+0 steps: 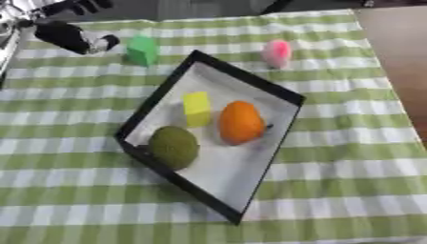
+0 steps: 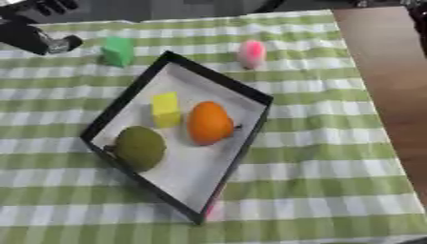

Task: Pick up objects on the table and place them in the box.

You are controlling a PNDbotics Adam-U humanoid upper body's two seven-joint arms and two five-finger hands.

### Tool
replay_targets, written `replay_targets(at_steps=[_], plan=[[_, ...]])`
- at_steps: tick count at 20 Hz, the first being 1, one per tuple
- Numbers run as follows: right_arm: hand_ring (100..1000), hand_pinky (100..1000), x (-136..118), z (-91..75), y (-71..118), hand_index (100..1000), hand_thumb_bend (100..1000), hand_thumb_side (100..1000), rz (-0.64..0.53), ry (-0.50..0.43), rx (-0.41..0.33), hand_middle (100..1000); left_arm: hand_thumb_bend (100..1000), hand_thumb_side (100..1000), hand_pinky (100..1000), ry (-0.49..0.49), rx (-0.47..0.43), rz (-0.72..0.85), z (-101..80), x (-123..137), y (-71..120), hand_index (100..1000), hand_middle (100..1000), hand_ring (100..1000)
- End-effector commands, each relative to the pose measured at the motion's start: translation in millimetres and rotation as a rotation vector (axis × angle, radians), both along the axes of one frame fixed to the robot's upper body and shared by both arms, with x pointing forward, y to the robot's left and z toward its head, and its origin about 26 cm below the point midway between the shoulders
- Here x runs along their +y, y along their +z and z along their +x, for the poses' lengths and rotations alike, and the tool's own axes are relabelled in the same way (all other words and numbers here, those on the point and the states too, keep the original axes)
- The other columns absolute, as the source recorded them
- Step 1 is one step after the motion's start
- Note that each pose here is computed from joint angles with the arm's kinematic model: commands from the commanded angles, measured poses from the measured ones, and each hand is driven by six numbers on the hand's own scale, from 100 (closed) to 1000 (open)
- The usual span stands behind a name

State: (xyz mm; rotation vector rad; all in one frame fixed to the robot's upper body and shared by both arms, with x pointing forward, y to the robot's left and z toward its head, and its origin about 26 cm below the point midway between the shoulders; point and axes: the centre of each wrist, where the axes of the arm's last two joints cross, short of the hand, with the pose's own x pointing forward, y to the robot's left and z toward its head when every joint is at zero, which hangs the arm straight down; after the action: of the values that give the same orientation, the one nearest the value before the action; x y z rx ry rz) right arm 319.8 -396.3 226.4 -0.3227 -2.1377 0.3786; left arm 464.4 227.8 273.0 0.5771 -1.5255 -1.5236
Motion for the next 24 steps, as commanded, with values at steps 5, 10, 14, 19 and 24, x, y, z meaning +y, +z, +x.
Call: replay_targets(at_steps=[5, 10, 14, 19, 24], plan=[[1000, 898, 2.6, 0.7, 16.8, 908, 100, 600, -0.044, 0.010, -0.038, 897, 519, 188, 882, -0.074, -0.039, 0.111, 12.3, 13.6, 21.7, 863, 801, 877], [1000, 897, 6.1, 2.8, 19.2, 908, 100, 603, -0.051, 0.024, -0.041, 897, 576, 189, 887, -0.082, -0.021, 0.193, 21.4, 16.6, 24.4, 869, 807, 887], [1000, 897, 8.1, 3.9, 20.3, 907, 100, 606, -0.056, 0.032, -0.043, 897, 593, 113, 885, -0.081, -0.030, 0.237, 24.9, 18.2, 25.8, 861, 804, 888], [1000, 896, 10.4, 4.9, 21.6, 906, 100, 606, -0.061, 0.040, -0.046, 895, 557, 100, 878, -0.063, -0.047, 0.257, 27.6, 20.3, 28.1, 856, 796, 883], [1000, 896, 13.7, 6.2, 24.2, 905, 100, 607, -0.067, 0.052, -0.054, 894, 498, 100, 865, -0.040, -0.032, 0.283, 30.2, 25.3, 28.1, 842, 794, 877]])
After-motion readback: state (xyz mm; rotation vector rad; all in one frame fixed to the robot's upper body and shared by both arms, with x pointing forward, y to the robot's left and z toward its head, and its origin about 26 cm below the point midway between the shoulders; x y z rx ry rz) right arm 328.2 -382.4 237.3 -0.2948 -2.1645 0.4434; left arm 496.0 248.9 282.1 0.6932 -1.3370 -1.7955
